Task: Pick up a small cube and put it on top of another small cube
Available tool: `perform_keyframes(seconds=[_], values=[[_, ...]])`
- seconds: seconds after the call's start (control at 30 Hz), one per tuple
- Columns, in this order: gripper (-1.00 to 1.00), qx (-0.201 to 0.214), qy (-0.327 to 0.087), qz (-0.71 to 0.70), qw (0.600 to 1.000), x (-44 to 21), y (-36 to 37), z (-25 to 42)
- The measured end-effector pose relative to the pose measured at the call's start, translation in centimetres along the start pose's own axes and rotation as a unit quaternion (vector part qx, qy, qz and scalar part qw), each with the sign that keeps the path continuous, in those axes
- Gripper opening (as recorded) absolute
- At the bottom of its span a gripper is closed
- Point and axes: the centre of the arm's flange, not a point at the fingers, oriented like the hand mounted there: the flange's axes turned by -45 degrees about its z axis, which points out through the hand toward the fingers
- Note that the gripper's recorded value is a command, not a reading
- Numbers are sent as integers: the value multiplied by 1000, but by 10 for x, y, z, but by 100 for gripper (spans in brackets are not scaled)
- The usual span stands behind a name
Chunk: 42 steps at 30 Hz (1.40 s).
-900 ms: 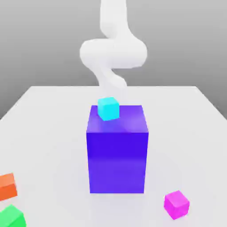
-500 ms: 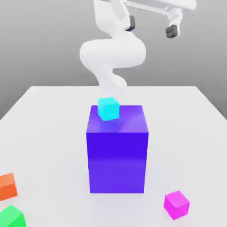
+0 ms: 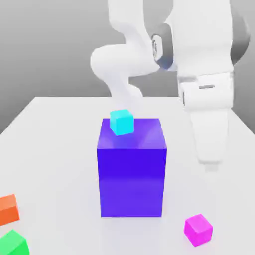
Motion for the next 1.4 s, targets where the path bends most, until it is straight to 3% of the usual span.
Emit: perform_keyframes(seconds=[0.3,0.47,0.5,0.73,0.9,1.07,1.23,1.4], values=[[0,83,-37,-214,973,6,-52,116],[0,91,-40,-234,967,0,-66,178],[-100,91,-40,-234,967,-1,-67,185],[-100,92,-40,-235,967,-1,-68,185],[-100,92,-39,-235,967,7,-60,133],[-100,100,-4,-184,978,13,-50,113],[-100,100,21,-85,991,-51,-3,99],[-100,89,10,-14,996,-161,37,90]])
